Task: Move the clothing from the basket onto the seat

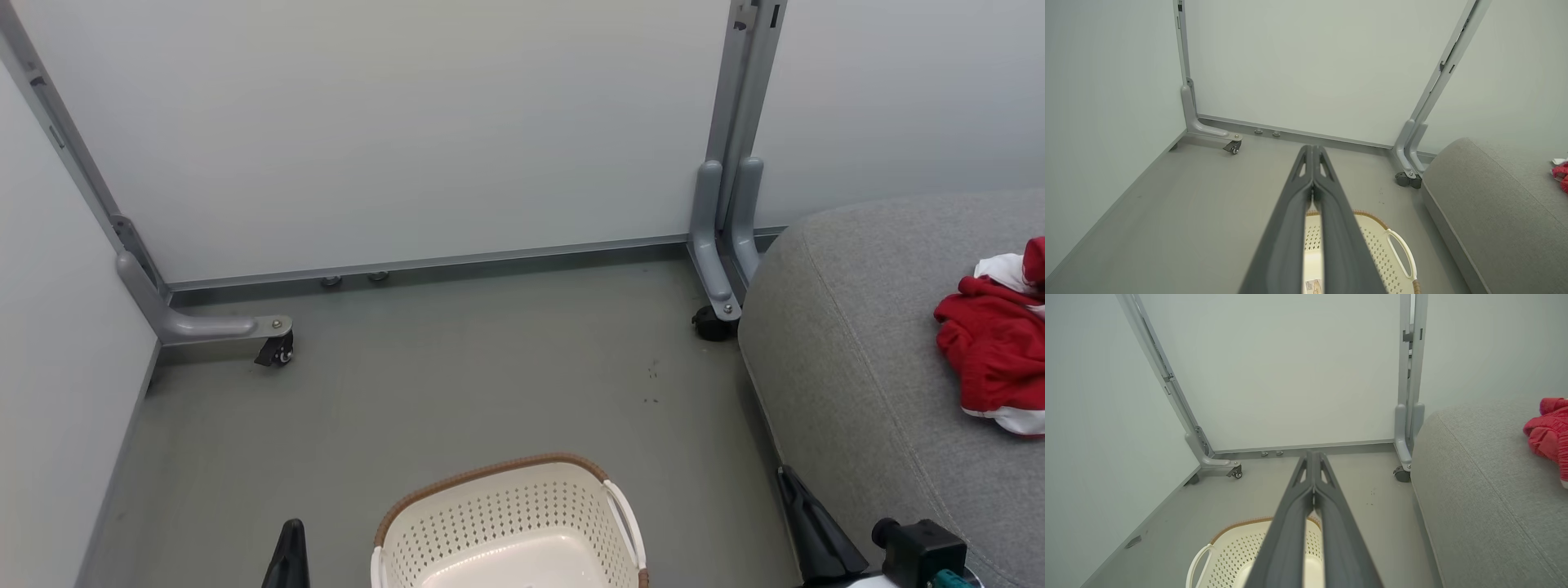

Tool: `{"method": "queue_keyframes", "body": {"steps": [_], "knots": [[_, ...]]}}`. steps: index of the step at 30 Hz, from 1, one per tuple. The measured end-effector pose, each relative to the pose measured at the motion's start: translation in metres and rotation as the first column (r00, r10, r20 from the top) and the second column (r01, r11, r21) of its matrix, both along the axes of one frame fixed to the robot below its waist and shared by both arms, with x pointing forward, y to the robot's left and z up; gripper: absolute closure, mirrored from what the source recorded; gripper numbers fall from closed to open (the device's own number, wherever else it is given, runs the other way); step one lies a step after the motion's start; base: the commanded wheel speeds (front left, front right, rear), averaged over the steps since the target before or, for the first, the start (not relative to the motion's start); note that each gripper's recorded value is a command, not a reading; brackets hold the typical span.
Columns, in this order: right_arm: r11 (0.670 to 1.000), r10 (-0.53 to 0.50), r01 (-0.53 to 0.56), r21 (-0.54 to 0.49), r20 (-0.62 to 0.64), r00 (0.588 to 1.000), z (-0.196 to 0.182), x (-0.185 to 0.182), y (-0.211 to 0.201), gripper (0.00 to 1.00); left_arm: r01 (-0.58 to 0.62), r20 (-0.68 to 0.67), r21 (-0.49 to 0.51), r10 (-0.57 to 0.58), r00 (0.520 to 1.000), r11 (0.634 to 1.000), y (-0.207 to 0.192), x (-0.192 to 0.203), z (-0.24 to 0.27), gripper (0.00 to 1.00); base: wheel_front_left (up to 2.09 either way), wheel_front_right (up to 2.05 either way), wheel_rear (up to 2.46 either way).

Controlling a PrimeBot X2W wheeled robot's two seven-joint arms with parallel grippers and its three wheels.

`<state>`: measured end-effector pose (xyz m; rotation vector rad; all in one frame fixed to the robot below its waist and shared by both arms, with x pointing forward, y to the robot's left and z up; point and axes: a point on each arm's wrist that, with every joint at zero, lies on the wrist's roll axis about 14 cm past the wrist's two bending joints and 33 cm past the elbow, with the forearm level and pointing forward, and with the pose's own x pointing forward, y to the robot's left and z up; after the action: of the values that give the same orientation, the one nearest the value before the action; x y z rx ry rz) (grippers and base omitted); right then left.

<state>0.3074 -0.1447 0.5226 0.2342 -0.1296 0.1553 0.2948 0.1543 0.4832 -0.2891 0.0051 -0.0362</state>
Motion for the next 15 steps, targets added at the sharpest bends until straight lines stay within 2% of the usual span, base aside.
{"method": "queue_keyframes", "body": {"steps": [7,15], "knots": [[0.992,-0.014,0.018,0.127,-0.03,0.999,-0.001,0.008,-0.008,1.0,-0.019,-0.02,-0.124,0.017,1.0,0.992,0.005,0.009,0.0,1.0,0.0,0.0,0.0],[0.965,-0.021,0.037,0.259,-0.066,0.998,-0.003,0.016,-0.016,1.0,-0.041,-0.046,-0.254,0.03,0.998,0.966,0.011,0.019,0.0,1.0,0.0,0.0,0.0]]}}
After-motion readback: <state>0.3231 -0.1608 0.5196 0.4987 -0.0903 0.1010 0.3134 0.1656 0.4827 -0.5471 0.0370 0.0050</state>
